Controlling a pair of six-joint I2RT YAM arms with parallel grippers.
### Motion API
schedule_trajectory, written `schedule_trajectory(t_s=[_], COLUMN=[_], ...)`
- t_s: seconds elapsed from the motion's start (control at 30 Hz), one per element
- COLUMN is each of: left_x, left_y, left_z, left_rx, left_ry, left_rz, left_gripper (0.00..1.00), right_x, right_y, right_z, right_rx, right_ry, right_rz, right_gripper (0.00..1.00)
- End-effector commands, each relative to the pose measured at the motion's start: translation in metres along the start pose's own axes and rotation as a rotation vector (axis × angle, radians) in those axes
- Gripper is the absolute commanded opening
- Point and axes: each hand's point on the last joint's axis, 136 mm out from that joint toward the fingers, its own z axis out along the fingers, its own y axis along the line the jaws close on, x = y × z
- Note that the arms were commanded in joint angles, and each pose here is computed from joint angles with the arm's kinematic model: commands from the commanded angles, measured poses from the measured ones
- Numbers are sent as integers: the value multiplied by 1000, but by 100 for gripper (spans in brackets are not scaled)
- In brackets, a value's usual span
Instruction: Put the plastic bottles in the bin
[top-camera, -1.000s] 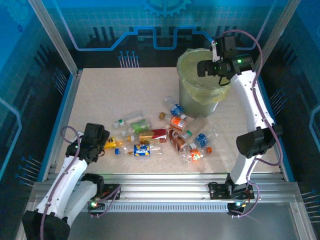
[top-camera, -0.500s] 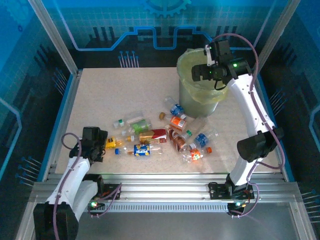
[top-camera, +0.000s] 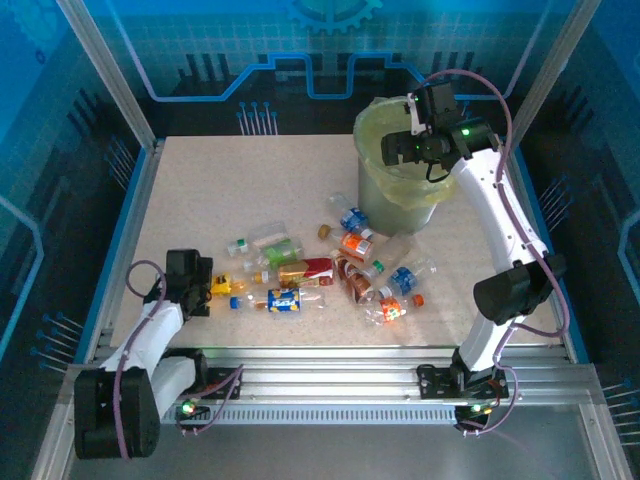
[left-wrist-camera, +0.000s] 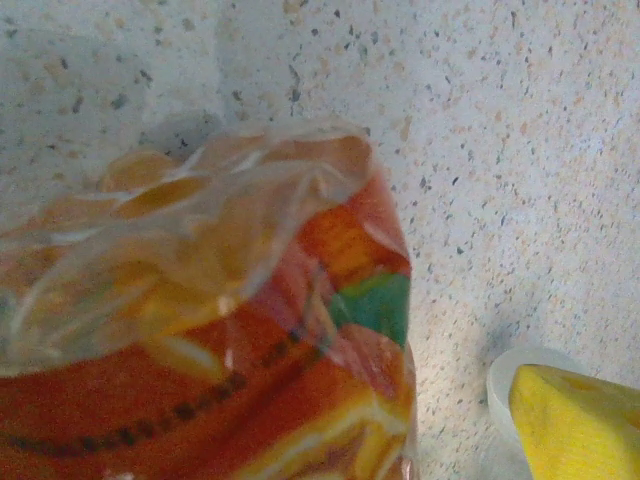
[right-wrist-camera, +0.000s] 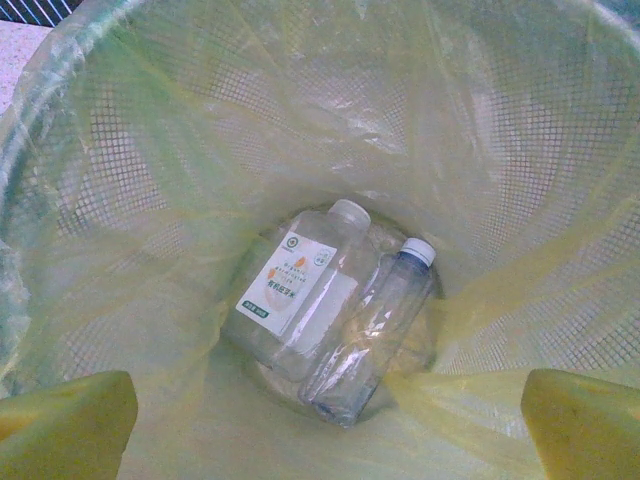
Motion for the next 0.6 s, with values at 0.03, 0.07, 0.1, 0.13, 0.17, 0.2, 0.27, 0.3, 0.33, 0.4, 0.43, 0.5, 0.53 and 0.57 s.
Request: schedule_trajectory(t_s=[0.03, 0.07, 0.1, 0.13, 0.17, 0.2, 0.27, 0.3, 0.33, 0.4, 0.43, 0.5, 0.53, 0.57], left_x=[-3, -3, -4, -5, -5, -6, -7, -8, -8, -10, -10, -13, -14, -16], left_y=[-12, -14, -16, -18, -19, -21, -25, -26, -26, -27, -29, -33, -36, -39], left_z=[7, 8, 9, 10, 11, 12, 14, 15, 16, 18, 19, 19, 19, 18], left_rx=[43, 49, 55, 63, 67, 75, 87, 90, 91, 98, 104, 123, 129, 136], left_ry=[7, 7, 5, 4, 4, 1, 1, 2, 3, 3, 4, 1, -1, -3], left_rz=[-58, -63, -72, -80, -86, -89, -99, -107, -116, -133, -139, -145, -147, -147], left_gripper=[89, 87, 85, 82, 79, 77, 72, 69, 67, 62, 59, 54, 52, 50], right_x=[2, 3, 4, 3, 4, 4, 5, 6, 6, 6, 6, 6, 6, 6], right_y=[3, 4, 4, 4, 4, 4, 4, 4, 4, 4, 4, 4, 4, 4], right_z=[3, 4, 5, 6, 7, 8, 8, 9, 9, 8, 8, 7, 7, 6], right_rx=[5, 5, 5, 5, 6, 6, 7, 8, 7, 7, 7, 6, 7, 8], right_ry=[5, 8, 11, 11, 14, 16, 17, 19, 18, 16, 15, 14, 12, 11], right_rz=[-2, -3, -4, -1, -1, -2, 0, 1, 1, 1, 1, -2, -1, -1], right_gripper=[100, 100, 100, 100, 100, 100, 100, 100, 100, 100, 100, 100, 100, 100])
